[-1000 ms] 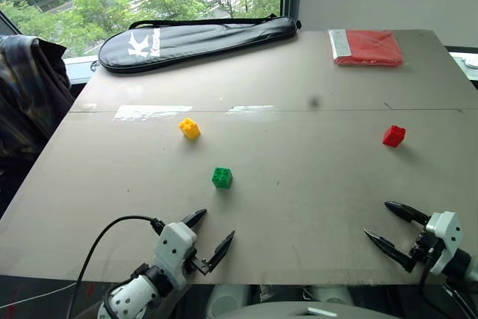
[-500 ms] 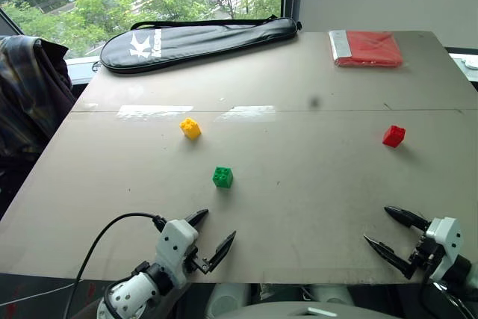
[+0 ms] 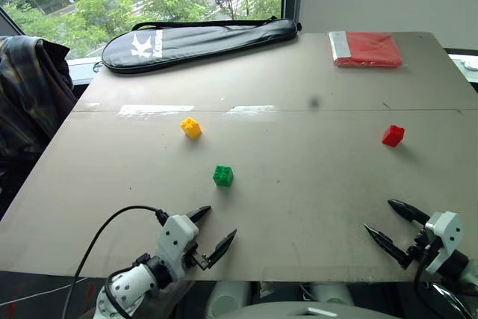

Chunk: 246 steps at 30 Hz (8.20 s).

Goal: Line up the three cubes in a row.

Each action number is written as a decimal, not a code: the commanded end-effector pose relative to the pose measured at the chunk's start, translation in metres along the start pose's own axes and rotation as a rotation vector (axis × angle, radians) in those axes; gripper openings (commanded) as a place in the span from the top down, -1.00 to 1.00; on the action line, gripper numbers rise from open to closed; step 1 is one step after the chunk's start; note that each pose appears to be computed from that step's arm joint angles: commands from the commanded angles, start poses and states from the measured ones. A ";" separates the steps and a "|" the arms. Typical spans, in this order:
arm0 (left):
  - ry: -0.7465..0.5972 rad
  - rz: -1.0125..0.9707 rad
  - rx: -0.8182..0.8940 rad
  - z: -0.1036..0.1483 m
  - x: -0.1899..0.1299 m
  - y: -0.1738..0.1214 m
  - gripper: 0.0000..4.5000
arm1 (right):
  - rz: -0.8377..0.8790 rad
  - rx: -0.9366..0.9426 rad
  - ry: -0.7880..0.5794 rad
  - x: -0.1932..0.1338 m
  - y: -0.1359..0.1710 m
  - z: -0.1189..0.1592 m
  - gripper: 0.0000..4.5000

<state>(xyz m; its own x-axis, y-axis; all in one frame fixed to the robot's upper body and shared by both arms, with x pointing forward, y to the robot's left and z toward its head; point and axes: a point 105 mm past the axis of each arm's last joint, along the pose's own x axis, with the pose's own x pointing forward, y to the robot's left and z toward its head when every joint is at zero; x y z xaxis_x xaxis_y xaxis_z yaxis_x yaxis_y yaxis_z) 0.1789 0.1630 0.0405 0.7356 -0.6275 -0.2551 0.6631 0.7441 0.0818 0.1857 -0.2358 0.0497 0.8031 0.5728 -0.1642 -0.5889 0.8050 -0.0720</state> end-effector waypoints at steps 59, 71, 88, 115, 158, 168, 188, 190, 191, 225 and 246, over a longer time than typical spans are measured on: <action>-0.069 -0.582 0.310 0.142 0.056 -0.004 -1.00 | -0.434 0.118 0.022 0.093 0.020 0.048 0.45; -0.059 -0.607 0.316 0.142 0.058 -0.004 -1.00 | -0.433 0.129 0.005 0.105 0.025 0.053 0.45; -0.054 -0.592 0.311 0.141 0.055 -0.003 -1.00 | -0.437 0.148 0.008 0.110 0.026 0.052 -0.98; -0.035 -0.548 0.290 0.128 0.049 0.000 -1.00 | -0.315 0.219 0.001 0.108 0.042 0.055 -0.98; -0.126 -0.334 0.223 0.125 0.033 0.024 -1.00 | -0.036 0.075 -0.026 0.049 0.038 0.058 -0.98; -0.198 0.140 0.139 0.094 0.018 0.034 -1.00 | 0.194 -0.078 -0.058 0.020 0.021 0.055 -0.98; 0.005 0.351 -0.030 0.032 0.068 0.038 -1.00 | 0.346 -0.137 -0.196 0.015 0.017 0.079 -0.98; 0.010 0.360 -0.055 0.030 0.067 0.037 -0.88 | 0.350 -0.140 -0.192 0.014 0.017 0.080 -1.00; 0.012 0.368 -0.054 0.030 0.067 0.038 -0.75 | 0.350 -0.140 -0.191 0.014 0.017 0.080 -1.00; -0.023 -0.866 0.383 0.083 0.185 -0.010 0.43 | 0.230 0.000 -0.123 -0.002 0.025 0.064 -1.00; -0.011 -0.870 0.395 0.086 0.210 -0.026 0.43 | 0.168 -0.014 -0.115 0.001 0.023 0.060 -1.00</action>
<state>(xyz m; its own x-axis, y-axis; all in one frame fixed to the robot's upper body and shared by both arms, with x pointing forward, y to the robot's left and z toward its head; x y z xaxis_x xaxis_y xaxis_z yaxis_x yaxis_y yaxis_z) 0.3307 -0.0078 0.0747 -0.0241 -0.9369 -0.3487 0.9714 -0.1044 0.2134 0.1785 -0.2076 0.1009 0.6976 0.7119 -0.0812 -0.7159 0.6971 -0.0396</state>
